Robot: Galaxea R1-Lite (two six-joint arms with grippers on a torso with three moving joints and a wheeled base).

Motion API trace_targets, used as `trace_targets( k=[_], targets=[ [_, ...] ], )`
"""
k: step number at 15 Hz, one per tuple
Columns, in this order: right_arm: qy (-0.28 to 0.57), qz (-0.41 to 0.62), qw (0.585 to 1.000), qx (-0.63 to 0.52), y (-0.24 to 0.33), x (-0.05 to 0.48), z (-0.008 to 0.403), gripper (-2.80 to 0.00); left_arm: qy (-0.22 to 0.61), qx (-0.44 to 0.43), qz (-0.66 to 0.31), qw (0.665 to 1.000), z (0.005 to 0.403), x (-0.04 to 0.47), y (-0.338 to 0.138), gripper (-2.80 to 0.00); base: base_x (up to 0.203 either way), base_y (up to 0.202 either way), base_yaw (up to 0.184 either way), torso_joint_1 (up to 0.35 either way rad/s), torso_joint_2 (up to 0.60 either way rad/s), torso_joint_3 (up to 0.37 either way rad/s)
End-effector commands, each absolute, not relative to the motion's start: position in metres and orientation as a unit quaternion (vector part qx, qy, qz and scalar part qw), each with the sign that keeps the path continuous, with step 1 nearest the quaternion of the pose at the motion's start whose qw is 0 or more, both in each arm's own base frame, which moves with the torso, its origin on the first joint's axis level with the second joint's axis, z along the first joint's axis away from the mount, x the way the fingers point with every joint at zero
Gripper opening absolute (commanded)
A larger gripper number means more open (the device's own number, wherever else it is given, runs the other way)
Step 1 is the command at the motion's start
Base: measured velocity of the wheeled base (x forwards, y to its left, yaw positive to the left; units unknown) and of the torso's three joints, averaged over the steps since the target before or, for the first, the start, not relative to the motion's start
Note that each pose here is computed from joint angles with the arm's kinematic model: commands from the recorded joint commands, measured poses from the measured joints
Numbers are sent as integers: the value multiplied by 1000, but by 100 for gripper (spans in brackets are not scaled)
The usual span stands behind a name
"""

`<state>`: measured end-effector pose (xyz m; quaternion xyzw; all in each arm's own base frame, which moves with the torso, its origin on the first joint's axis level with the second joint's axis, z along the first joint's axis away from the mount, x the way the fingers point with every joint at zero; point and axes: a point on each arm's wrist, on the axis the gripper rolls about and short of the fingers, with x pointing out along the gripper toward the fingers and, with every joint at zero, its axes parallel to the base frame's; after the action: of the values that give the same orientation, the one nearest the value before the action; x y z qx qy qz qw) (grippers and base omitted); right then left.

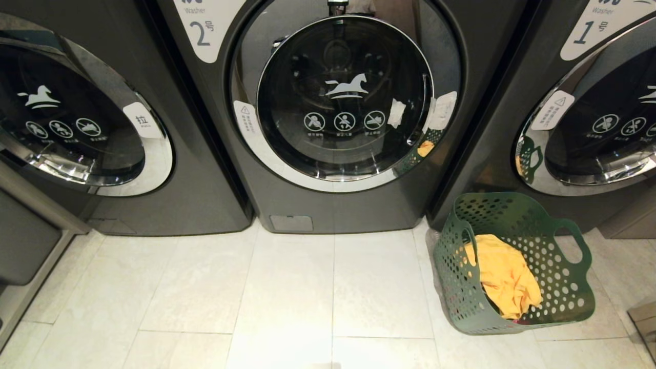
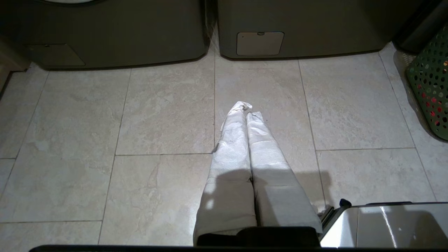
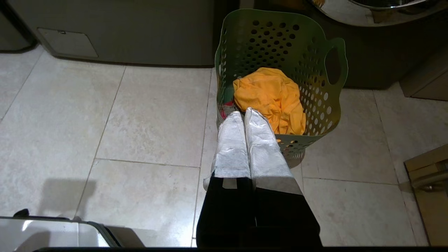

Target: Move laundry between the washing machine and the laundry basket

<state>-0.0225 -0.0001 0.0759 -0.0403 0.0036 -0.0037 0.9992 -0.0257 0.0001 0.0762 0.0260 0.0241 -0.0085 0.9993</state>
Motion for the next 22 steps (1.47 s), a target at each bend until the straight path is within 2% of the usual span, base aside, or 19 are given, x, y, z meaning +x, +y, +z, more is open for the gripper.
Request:
trace_targets(
  k=[1,12,22],
  targets=[
    [2,-4,999,-40,0,-23,75,-280,25,27,-9,999,76,-26,0,-280,0,0,0,0,0,0],
    [2,-3,999,-41,0,-23,75,-280,25,27,-9,999,76,-26,0,-280,0,0,0,0,1,7],
    [3,-4,999,-46,0,-23,74,-280,24,27,-8,999,76,-26,0,-280,0,0,0,3,2,186]
  ],
)
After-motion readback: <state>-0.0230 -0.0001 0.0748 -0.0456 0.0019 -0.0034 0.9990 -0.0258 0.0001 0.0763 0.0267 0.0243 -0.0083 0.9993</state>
